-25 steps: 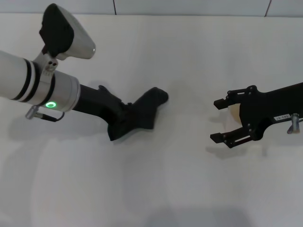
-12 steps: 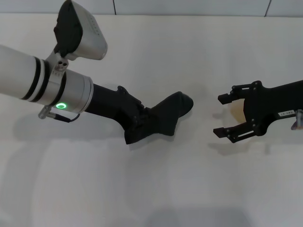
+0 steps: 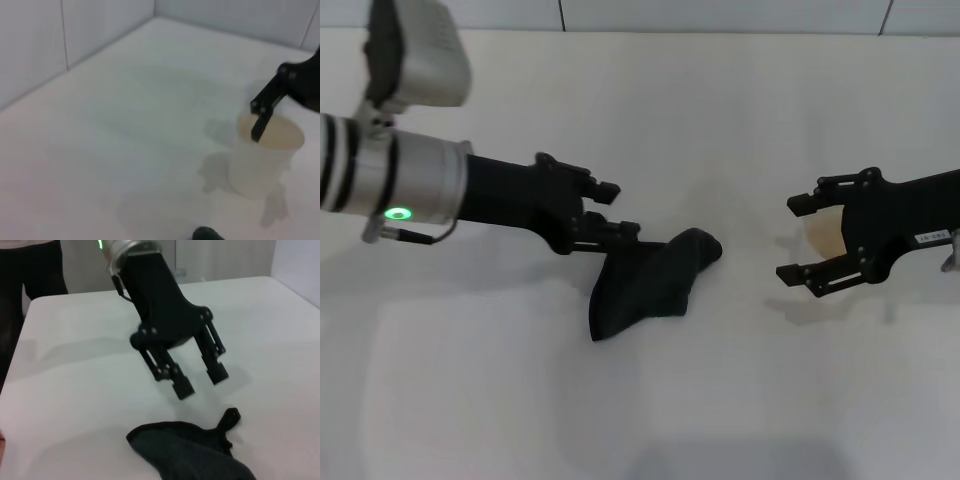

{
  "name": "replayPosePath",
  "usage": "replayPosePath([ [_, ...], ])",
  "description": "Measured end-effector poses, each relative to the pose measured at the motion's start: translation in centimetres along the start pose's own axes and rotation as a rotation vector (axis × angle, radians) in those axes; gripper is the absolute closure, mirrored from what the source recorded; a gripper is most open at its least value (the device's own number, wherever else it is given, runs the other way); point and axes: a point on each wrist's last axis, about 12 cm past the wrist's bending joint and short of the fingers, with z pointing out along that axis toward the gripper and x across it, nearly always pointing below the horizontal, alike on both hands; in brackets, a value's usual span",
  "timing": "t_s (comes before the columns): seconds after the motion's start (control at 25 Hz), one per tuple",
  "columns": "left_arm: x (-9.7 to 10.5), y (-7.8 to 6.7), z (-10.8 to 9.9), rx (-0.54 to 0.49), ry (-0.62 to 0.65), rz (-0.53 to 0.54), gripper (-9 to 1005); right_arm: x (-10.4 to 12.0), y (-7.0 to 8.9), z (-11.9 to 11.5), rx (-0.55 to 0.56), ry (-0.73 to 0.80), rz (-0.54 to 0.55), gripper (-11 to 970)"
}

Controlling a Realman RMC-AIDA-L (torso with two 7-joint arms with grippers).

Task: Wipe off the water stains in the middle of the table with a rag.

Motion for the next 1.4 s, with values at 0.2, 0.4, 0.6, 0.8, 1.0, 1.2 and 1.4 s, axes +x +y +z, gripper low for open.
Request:
replayPosePath([
  [0.2, 1.2, -0.1, -3.3, 0.04, -0.08, 0.024, 351, 0.5, -0.2, -0.8, 0.024, -0.012, 0.018, 104],
  [0.4, 3.2, -0.6, -7.2, -0.004, -0.149, 0.058, 294, 1.4, -0.4, -1.8, 0.054, -0.025, 0.025, 104],
  [0.6, 4.6, -1.5, -9.0, -0.035, -0.163, 0.096, 237, 2.5, -0.4, -2.9, 0.053, -0.064, 0.043, 104],
  [0.8, 5.1, -1.6, -9.5, -0.035, -0.155, 0.091, 238, 3.7, -0.2, -3.7, 0.015, -0.129, 0.064, 104],
  [1.0, 5.9, -2.0, -9.6, -0.033, -0.147, 0.089, 240, 4.0, 0.0, -3.6, 0.009, -0.185, 0.067, 104],
  [1.2, 6.0, -2.2, -9.5, -0.018, -0.147, 0.088, 241, 4.2, 0.3, -3.6, 0.007, -0.206, 0.075, 104],
  [1.4, 6.0, -2.3, -9.4, -0.009, -0.149, 0.085, 243, 4.5, 0.4, -3.7, 0.016, -0.211, 0.078, 104],
])
